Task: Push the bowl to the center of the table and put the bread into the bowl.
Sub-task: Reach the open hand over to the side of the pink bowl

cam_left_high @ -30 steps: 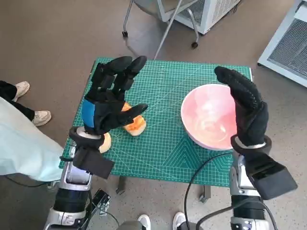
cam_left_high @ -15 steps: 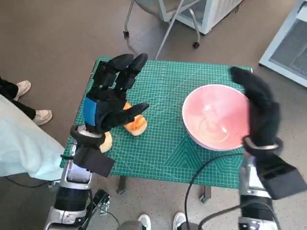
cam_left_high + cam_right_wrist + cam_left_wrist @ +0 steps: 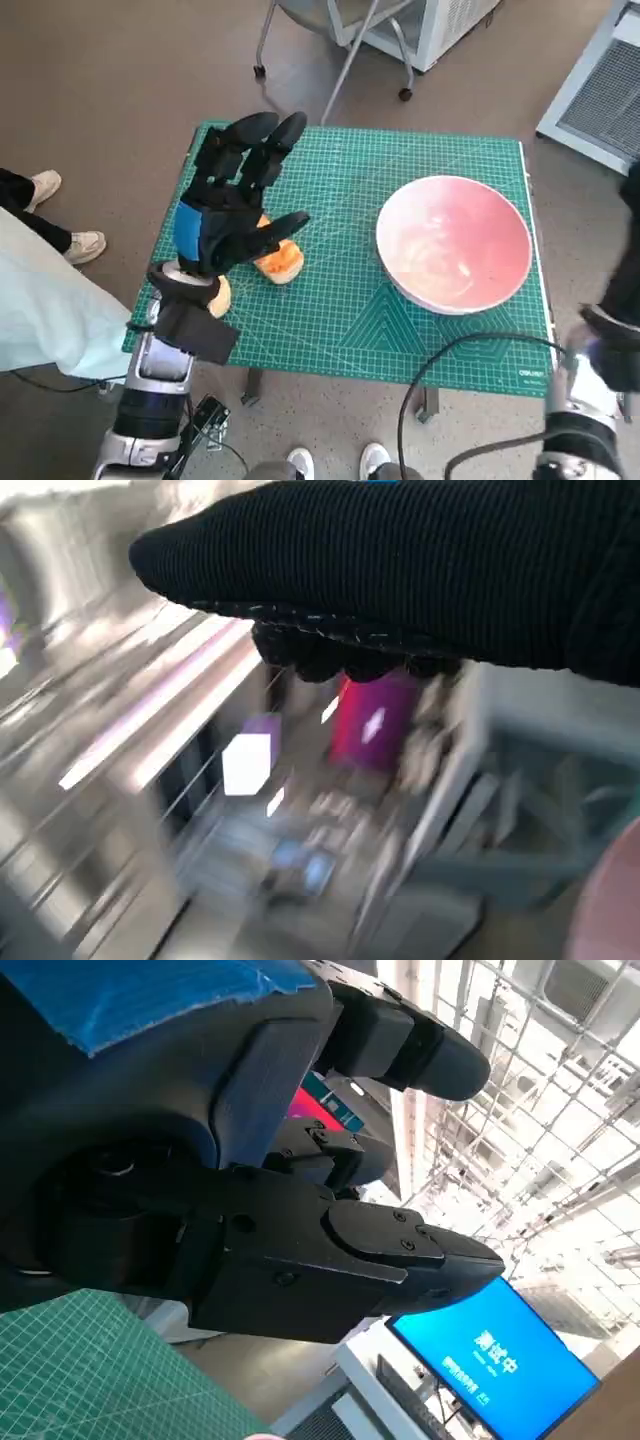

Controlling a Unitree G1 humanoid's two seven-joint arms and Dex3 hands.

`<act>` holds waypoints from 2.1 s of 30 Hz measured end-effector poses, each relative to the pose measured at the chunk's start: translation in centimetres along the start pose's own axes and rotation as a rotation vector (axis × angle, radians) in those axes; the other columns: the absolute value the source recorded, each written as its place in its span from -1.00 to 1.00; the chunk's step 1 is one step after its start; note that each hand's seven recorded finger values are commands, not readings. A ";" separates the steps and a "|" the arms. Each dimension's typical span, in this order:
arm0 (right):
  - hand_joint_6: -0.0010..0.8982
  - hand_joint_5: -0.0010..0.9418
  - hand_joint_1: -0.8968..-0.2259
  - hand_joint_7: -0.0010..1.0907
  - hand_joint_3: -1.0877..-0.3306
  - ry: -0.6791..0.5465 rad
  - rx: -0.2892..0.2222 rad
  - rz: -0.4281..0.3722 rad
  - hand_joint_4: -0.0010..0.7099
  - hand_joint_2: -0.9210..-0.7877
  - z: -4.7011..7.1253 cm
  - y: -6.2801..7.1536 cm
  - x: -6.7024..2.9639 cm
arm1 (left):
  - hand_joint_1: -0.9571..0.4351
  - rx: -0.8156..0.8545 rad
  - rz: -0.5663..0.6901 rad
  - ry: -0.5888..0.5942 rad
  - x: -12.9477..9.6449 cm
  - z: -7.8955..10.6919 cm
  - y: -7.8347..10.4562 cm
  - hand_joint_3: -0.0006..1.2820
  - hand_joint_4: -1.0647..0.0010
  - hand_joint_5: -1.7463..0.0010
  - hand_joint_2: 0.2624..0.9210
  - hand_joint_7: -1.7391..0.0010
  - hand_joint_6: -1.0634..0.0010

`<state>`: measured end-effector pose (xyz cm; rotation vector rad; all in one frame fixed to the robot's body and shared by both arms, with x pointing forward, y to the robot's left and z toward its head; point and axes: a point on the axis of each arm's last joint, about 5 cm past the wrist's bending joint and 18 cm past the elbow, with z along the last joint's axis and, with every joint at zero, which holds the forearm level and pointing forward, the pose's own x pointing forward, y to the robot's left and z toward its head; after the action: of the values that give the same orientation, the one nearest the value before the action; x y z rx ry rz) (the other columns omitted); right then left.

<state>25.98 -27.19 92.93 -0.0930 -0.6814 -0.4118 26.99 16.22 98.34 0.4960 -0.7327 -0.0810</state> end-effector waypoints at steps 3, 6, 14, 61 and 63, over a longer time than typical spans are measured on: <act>-1.00 -0.99 0.03 0.52 -0.45 0.059 0.003 -0.041 -0.10 -1.00 -0.7 -0.6 -0.39 | 0.19 -0.002 0.002 0.002 0.0 -0.1 0.0 -0.84 0.50 0.73 0.96 0.13 0.71; -1.00 -0.99 0.02 0.46 -0.44 0.116 0.018 -0.063 -0.15 -1.00 -1.3 -0.8 -0.70 | 0.20 -0.005 0.003 0.004 0.0 -0.2 0.1 -0.84 0.50 0.73 0.96 0.13 0.71; -0.98 -0.98 0.11 0.40 -0.51 0.260 0.039 -0.058 -0.15 -1.00 -2.5 0.1 -1.07 | 0.22 -0.022 0.008 0.002 0.0 -0.3 0.1 -0.85 0.49 0.74 0.98 0.14 0.71; -0.98 -0.96 0.13 0.26 -0.53 0.600 0.290 0.138 -0.21 -1.00 -2.7 10.2 1.64 | 0.13 0.037 0.044 -0.028 -0.8 -0.4 2.0 -0.84 0.39 0.83 1.00 0.25 0.62; -0.99 -0.96 0.13 0.27 -0.53 0.599 0.298 0.145 -0.20 -1.00 -2.5 10.6 1.81 | 0.13 0.042 0.043 -0.026 -0.9 -0.4 2.1 -0.84 0.39 0.83 1.00 0.25 0.62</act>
<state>33.00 -18.60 92.63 0.2553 -0.1366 -0.1772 26.42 18.41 98.50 0.5196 -0.7717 -0.0317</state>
